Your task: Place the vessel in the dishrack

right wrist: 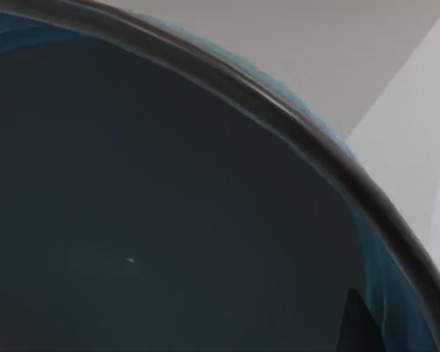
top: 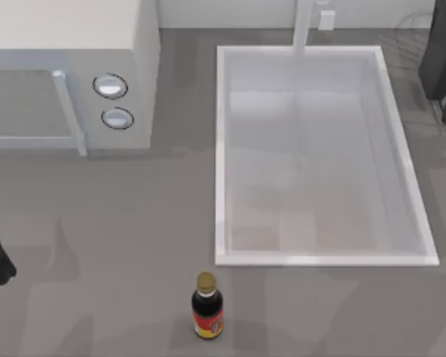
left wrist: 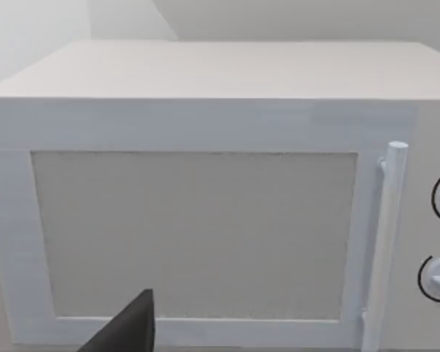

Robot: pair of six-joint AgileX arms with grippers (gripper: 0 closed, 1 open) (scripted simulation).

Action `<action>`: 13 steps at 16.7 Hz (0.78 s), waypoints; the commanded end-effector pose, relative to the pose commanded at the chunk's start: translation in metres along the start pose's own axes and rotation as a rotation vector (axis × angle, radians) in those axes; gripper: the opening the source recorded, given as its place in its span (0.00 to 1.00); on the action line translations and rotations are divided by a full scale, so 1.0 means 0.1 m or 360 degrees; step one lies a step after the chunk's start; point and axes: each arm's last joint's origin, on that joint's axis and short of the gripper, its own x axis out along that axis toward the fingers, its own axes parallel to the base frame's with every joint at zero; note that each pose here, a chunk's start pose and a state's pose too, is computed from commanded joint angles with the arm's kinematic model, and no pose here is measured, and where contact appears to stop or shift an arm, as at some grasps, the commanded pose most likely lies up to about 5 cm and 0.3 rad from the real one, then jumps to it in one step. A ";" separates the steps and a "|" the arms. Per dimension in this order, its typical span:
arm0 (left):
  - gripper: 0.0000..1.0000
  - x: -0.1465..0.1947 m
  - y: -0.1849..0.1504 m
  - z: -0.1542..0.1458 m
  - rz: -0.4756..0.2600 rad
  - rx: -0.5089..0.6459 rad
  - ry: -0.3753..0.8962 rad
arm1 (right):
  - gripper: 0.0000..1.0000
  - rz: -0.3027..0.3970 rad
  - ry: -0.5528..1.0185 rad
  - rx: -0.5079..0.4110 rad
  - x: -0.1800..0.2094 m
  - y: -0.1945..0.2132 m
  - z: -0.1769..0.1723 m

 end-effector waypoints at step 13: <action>1.00 0.00 0.00 0.00 0.0000 0.0000 0.0000 | 0.60 0.0001 0.0003 0.0001 0.01 0.01 -0.02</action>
